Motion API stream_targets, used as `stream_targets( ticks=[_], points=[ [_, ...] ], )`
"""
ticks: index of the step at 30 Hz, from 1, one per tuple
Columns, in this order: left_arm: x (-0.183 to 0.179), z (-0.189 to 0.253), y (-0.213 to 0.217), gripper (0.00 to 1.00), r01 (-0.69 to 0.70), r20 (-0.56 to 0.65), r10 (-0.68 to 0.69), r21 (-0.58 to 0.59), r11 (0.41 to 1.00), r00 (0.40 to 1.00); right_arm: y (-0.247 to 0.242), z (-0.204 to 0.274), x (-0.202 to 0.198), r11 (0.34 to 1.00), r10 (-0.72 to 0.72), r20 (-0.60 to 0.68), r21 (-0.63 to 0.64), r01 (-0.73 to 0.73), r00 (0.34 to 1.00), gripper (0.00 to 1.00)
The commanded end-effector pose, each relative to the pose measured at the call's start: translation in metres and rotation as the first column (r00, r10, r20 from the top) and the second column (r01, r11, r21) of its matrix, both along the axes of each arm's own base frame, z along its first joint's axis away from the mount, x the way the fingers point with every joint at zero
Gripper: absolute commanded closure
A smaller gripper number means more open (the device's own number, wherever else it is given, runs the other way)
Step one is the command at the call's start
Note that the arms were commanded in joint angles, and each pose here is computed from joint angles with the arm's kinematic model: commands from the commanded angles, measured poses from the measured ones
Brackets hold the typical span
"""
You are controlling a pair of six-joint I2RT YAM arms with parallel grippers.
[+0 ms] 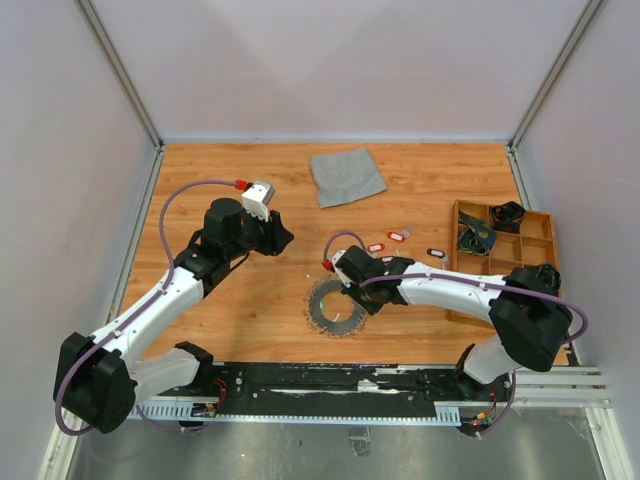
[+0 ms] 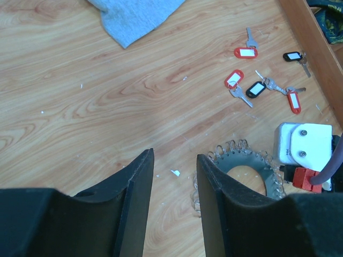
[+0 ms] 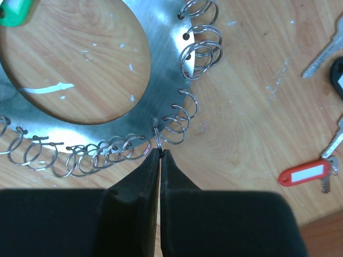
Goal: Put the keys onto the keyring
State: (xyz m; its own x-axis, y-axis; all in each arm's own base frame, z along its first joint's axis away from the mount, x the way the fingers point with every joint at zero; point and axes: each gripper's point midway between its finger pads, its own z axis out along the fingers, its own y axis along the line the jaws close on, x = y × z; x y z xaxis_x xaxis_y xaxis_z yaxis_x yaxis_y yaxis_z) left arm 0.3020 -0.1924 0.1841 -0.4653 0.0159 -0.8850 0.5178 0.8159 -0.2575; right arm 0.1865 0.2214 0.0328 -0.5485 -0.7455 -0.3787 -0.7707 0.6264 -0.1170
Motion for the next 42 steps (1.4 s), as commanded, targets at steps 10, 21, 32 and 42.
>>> stream_targets(
  ticks=[10,21,32,42],
  points=[
    [0.007,0.023,0.0,0.57,0.0,0.07,0.002,-0.022,1.0,0.998,-0.002,0.009,0.03,0.999,0.038,0.068,-0.031,-0.036,0.997,0.96],
    [0.007,0.024,0.001,0.57,-0.002,0.074,0.004,-0.024,1.0,0.997,0.035,0.013,0.033,0.989,0.121,0.039,0.087,-0.124,0.992,0.96],
    [0.007,0.023,0.001,0.57,-0.002,0.072,0.004,-0.021,1.0,0.997,0.073,0.024,0.024,0.944,0.21,0.009,0.259,-0.206,0.978,0.93],
    [0.007,0.023,0.001,0.57,-0.003,0.072,0.005,-0.021,1.0,0.997,0.078,0.031,0.029,0.935,0.163,0.021,0.316,-0.161,0.986,0.85]
  ],
)
